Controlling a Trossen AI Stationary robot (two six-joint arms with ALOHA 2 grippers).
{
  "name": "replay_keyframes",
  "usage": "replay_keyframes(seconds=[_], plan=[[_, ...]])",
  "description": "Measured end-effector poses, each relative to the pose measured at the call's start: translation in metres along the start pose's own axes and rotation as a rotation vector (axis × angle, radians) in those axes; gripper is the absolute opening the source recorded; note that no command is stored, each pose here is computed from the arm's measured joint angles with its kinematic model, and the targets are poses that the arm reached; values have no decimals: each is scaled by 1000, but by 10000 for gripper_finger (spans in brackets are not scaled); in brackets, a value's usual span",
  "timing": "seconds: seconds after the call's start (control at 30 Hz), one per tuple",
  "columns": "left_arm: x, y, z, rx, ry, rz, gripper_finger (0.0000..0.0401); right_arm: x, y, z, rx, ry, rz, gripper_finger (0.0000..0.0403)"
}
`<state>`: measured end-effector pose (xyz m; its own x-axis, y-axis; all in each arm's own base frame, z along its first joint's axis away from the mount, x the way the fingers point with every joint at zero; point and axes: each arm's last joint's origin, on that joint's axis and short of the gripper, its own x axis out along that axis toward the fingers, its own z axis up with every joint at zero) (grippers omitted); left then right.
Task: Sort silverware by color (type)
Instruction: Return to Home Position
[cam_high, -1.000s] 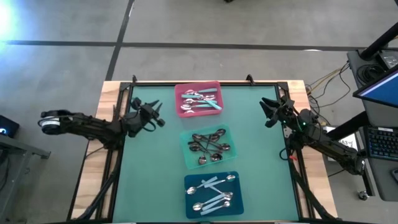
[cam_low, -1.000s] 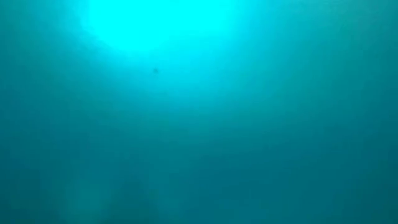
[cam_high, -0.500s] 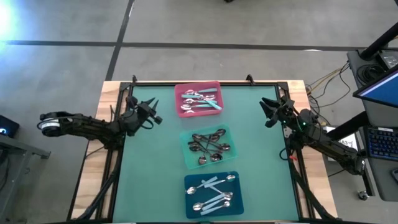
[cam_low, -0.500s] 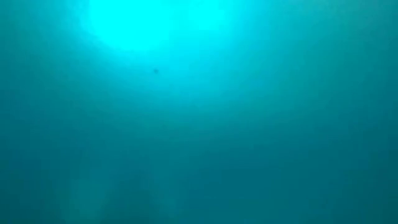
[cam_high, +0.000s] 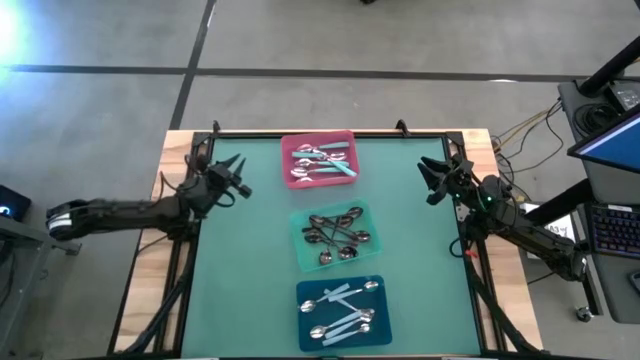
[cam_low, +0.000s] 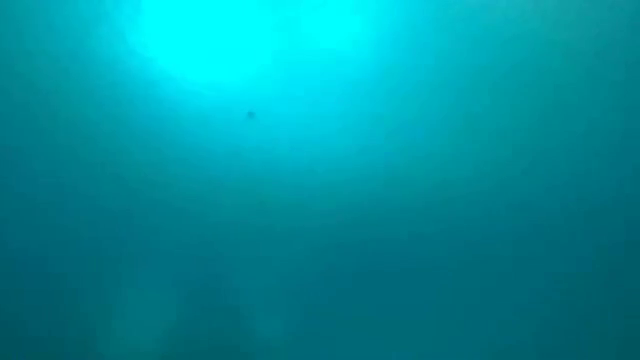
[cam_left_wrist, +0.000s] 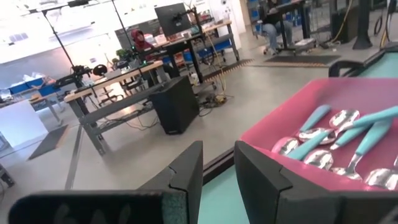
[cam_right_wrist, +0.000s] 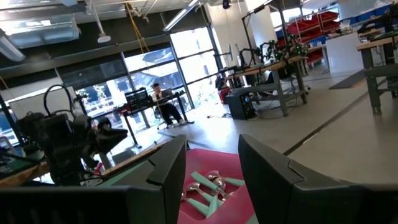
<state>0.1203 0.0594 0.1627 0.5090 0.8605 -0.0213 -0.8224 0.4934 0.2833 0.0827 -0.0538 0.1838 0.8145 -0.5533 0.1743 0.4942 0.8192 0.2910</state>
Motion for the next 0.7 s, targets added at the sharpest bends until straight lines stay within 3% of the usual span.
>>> replay_keyframes(seconds=[0.47,0.7], plan=[[-17,14,-10,-92,76,-6,77,0,0,0,0,0,0,139],[-20,25,-11,-189,68,63,77,0,0,0,0,0,0,139]])
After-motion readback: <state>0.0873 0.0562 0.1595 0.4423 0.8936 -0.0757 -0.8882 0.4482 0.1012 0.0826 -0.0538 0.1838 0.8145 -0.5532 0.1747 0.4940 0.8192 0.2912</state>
